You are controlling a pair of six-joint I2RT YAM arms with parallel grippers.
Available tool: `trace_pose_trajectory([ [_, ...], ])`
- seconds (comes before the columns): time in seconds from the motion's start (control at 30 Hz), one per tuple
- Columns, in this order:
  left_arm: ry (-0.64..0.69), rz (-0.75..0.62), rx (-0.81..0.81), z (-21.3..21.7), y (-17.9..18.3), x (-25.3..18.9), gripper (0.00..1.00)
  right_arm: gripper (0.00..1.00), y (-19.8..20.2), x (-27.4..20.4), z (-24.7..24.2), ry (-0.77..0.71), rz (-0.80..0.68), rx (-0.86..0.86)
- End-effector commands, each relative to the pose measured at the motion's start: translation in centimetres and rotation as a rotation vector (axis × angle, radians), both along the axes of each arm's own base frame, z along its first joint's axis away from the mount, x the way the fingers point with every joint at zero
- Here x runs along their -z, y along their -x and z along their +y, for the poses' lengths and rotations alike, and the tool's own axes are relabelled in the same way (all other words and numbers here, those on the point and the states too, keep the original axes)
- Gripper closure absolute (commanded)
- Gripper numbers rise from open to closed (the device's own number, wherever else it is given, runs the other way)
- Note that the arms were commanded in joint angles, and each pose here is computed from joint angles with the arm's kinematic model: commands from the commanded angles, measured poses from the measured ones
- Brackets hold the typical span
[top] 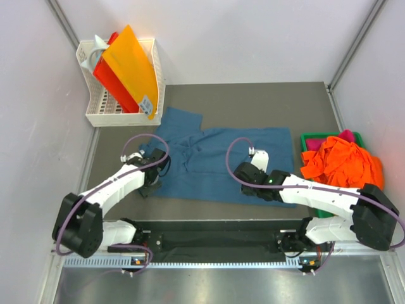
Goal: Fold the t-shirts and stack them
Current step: Fold the flattened tshirt in 1/3 of the way
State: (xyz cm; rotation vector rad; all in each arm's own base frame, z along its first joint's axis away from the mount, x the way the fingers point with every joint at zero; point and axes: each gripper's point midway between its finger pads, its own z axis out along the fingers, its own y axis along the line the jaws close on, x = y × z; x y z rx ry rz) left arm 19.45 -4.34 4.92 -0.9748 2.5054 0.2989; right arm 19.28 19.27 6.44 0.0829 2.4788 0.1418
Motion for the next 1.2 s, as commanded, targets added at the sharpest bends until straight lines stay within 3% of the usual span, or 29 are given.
trace_pose_trajectory([
  [0.0, -0.04, 0.055, -0.009, 0.2, 0.1, 2.0, 0.58, 0.62, -0.4, -0.5, 0.5, -0.004, -0.037, 0.022],
  [0.33, -0.032, 0.101, 0.025, -0.5, -0.3, 4.3, 0.58, 0.61, -0.5, -0.4, -0.3, 0.026, -0.049, 0.047],
  [0.47, -0.005, 0.144, 0.03, -0.9, 0.7, 5.7, 0.83, 0.61, -0.4, -0.3, -0.8, 0.039, -0.047, 0.058],
  [0.57, 0.007, 0.167, 0.04, -1.0, 1.2, 6.3, 0.85, 0.61, -0.3, -0.4, -0.9, 0.041, -0.049, 0.062],
  [0.77, 0.023, 0.167, 0.056, -1.3, 1.2, 6.3, 1.0, 0.61, -0.2, -0.2, -1.0, 0.039, -0.042, 0.073],
  [1.03, 0.044, 0.175, 0.073, -1.6, 1.5, 6.1, 1.0, 0.6, -0.2, 0.9, -2.0, 0.099, -0.025, 0.113],
  [1.17, 0.064, 0.184, 0.107, -2.1, 1.4, 6.0, 1.0, 0.53, -0.3, 2.5, -2.1, 0.145, 0.014, 0.128],
])
